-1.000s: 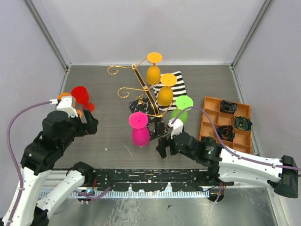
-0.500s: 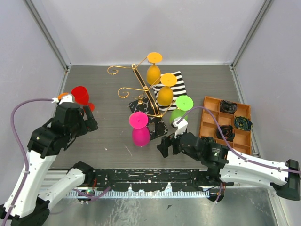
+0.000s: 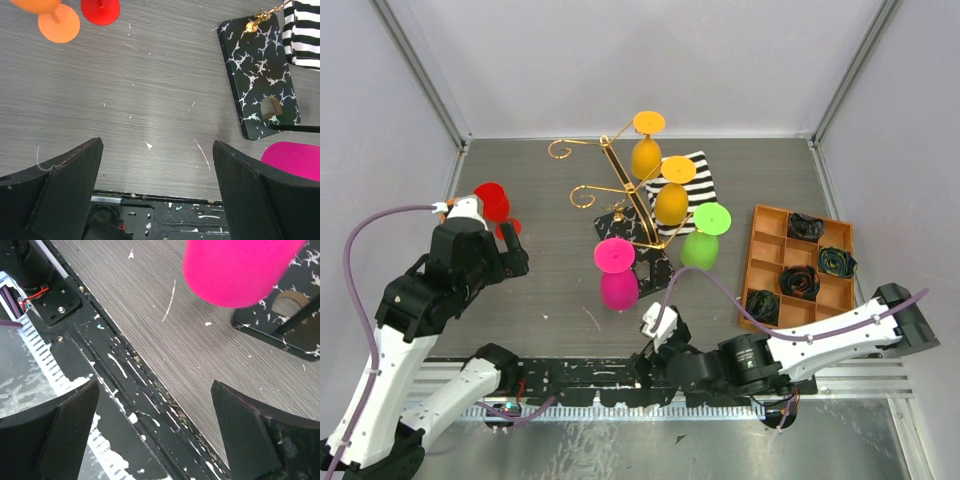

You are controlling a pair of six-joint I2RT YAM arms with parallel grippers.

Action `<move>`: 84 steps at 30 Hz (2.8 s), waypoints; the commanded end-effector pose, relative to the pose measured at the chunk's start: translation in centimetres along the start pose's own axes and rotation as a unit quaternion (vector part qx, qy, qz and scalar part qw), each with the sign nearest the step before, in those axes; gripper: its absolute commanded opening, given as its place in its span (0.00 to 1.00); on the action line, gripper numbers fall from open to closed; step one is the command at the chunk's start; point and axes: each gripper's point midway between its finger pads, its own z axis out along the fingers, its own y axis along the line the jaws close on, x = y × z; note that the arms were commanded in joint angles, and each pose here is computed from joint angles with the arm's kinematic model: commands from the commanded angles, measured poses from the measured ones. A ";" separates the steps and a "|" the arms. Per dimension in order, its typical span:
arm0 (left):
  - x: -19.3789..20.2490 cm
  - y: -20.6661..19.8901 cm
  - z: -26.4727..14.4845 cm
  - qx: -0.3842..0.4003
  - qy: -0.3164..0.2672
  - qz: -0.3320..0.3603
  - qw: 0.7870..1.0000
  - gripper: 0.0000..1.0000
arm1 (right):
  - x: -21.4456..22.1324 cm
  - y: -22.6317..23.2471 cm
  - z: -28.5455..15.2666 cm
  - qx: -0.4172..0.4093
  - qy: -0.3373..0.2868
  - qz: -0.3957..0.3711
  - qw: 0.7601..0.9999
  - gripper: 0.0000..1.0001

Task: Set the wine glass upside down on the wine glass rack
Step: Move the wine glass to the center of the board.

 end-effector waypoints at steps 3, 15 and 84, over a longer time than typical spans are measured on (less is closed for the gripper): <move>-0.6 0.7 0.4 -0.022 -0.001 0.038 0.999 0.98 | -3.8 4.8 1.3 -0.026 -0.055 0.007 0.998 1.00; 0.1 1.1 3.7 -0.049 -0.048 -0.029 0.997 0.98 | -2.9 6.5 2.8 -0.039 -0.053 -0.017 0.998 1.00; 0.1 2.1 20.7 -0.084 -0.180 0.171 0.965 0.90 | 0.4 2.8 1.9 -0.045 -0.035 -0.025 0.998 1.00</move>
